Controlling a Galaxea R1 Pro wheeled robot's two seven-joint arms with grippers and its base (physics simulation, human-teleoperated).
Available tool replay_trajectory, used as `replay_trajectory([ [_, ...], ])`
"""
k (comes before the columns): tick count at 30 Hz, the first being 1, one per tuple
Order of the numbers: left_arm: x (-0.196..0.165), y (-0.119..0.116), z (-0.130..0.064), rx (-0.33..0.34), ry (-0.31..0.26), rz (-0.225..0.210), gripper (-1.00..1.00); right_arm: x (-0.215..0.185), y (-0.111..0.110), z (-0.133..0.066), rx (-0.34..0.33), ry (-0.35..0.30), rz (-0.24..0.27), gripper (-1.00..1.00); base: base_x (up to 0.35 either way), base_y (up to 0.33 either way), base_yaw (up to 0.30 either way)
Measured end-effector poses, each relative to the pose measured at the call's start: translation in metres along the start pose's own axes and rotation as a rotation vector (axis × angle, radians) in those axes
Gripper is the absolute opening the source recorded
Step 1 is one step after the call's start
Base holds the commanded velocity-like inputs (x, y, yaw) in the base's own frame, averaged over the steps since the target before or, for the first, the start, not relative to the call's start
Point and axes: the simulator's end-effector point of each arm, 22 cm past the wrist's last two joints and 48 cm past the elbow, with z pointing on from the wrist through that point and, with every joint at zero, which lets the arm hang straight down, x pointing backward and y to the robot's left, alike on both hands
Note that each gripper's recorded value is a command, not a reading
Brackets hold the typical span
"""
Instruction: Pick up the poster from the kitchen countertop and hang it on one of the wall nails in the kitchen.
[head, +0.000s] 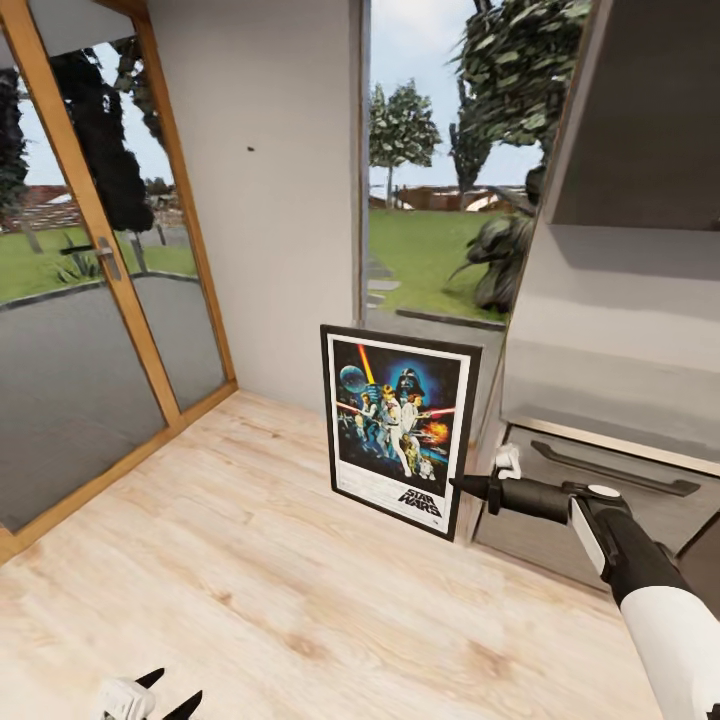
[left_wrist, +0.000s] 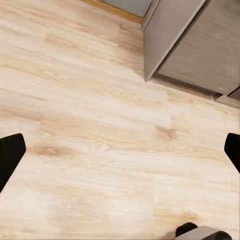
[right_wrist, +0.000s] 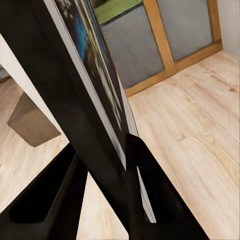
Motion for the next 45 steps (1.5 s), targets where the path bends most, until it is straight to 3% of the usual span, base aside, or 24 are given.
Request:
replay_trajectory([
  [23,0.0004,-0.0002,0.0002,0.001,0.001,-0.001,1.00,-0.0025,0.0008,-0.0003,-0.002,-0.003,-0.005,-1.00,0.027,0.290,0.002],
  [45,0.0005,-0.0003,0.0000,0.001,0.001,-0.001,1.00,-0.0027,0.0015,-0.0005,-0.003,-0.003,-0.006,-1.00,0.252,0.202,0.000],
])
